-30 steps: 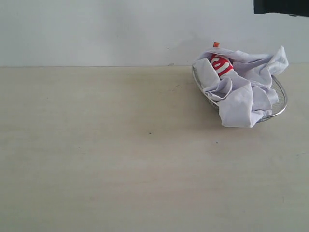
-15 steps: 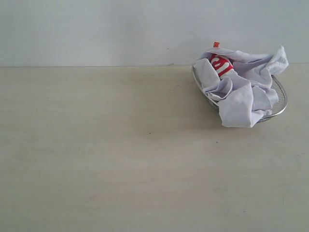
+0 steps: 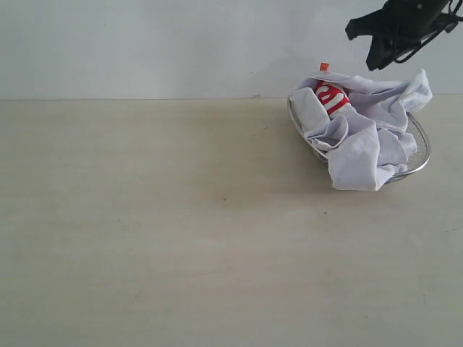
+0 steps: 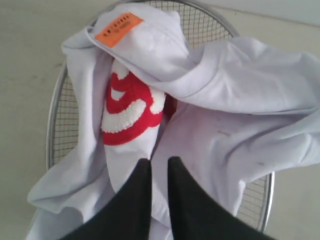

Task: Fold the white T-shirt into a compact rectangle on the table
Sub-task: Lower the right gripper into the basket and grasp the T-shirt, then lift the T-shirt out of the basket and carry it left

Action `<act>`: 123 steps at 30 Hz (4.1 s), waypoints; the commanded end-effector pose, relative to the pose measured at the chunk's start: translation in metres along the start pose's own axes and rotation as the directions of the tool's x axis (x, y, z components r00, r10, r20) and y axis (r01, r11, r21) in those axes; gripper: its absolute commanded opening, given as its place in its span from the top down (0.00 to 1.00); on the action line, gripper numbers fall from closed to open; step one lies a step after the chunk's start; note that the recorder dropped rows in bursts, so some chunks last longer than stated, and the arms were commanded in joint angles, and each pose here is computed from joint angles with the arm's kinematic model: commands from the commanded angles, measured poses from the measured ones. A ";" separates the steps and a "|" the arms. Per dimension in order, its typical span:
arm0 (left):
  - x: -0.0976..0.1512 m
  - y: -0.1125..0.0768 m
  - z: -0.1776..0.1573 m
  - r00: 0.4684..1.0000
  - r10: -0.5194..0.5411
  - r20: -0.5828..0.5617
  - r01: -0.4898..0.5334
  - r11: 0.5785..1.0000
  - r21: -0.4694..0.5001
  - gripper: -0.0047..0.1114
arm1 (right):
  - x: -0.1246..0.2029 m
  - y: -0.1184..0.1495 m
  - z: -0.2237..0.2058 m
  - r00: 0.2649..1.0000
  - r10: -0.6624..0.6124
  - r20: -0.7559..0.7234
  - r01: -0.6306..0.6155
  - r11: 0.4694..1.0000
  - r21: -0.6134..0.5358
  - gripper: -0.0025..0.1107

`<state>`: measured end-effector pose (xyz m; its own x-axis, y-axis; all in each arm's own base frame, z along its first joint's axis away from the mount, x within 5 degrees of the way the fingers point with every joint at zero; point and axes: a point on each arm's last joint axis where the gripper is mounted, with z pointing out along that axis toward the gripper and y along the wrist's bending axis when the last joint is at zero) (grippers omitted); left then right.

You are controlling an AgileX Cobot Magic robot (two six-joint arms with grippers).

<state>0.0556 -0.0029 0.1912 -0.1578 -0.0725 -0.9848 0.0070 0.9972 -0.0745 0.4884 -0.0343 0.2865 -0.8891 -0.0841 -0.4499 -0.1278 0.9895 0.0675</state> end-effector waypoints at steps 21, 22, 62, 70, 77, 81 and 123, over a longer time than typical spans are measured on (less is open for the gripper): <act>-0.001 0.000 0.000 1.000 -0.012 0.013 0.012 1.000 -0.002 0.92 | 0.013 0.032 0.081 0.984 0.065 -0.165 -0.057 0.997 0.051 0.12; -0.001 0.000 0.000 1.000 -0.012 0.013 0.012 1.000 -0.002 0.92 | 0.016 0.031 0.089 0.981 0.064 -0.183 -0.055 0.997 0.056 0.12; -0.030 0.005 -0.005 0.944 -0.003 0.329 0.020 0.999 -0.047 0.92 | 0.047 0.022 0.166 0.937 -0.066 -0.343 0.075 0.997 0.013 0.98; -0.035 0.005 -0.008 0.919 0.000 0.393 0.023 0.998 -0.056 0.92 | -0.001 0.034 0.068 0.990 -0.138 -0.034 0.138 0.990 0.017 0.98; -0.039 0.006 -0.009 0.898 -0.055 0.436 0.078 0.996 -0.037 0.92 | -0.019 0.043 -0.021 0.975 -0.166 0.151 0.156 0.985 0.071 0.98; -0.039 0.006 -0.009 0.898 -0.081 0.433 0.102 0.994 -0.025 0.92 | -0.014 0.059 -0.078 0.972 -0.136 0.192 0.144 0.989 -0.028 0.98; -0.024 0.001 -0.005 0.938 -0.308 0.158 0.307 0.951 0.035 0.92 | 0.133 0.286 0.081 0.846 -0.314 -0.431 0.245 0.947 -0.209 0.98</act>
<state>0.0552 -0.0004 0.2143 0.0092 -0.3560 -0.9344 -0.0068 0.9344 -0.3561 0.3695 0.2388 0.1933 -0.9032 -0.4266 -0.0473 -0.4289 0.8925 0.1397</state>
